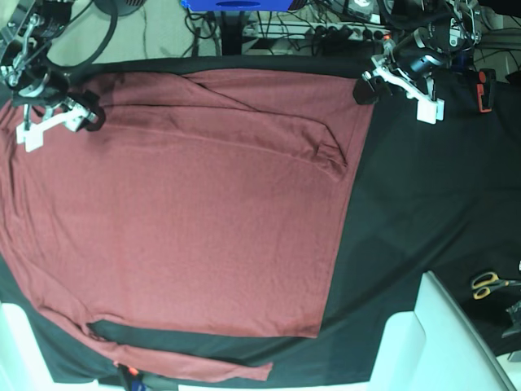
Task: Fold the T-shirt properly
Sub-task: 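Lower the right gripper onto the shirt's shoulder edge and pinch it, then drag the pinched shoulder with the right gripper to smooth the shirt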
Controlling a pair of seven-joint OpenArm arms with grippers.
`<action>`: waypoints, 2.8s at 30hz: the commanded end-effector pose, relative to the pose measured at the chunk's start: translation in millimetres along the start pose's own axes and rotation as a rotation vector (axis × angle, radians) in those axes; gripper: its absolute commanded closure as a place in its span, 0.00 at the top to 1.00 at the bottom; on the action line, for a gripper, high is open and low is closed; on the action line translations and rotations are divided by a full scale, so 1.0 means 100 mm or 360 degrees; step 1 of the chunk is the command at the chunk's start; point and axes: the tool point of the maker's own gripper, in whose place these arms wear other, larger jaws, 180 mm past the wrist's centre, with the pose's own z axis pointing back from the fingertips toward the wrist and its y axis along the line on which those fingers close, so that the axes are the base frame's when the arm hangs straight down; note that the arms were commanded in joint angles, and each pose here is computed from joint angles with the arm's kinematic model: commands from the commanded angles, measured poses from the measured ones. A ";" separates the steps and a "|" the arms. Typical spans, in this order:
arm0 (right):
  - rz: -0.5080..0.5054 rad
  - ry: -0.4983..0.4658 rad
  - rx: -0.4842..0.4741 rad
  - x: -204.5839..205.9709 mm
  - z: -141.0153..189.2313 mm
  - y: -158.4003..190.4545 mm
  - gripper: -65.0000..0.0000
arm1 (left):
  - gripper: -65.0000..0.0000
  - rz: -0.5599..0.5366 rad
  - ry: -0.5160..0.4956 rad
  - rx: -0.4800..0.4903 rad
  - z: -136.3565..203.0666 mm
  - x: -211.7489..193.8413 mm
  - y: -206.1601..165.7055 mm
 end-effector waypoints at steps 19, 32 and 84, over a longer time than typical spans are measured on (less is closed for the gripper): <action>-0.0050 -0.0039 -0.0012 0.10 0.01 -0.02 0.55 | 0.00 -0.0020 -0.0039 -0.0030 0.03 0.08 -0.04; -0.0115 -0.0015 -0.0007 0.02 -0.11 -0.08 0.33 | 0.00 -0.0018 -0.0041 -0.0026 0.03 0.08 -0.02; -0.0063 -0.0189 0.0100 0.85 -0.13 0.34 0.00 | 0.00 -0.0018 -0.0034 -0.0028 0.03 0.06 -0.03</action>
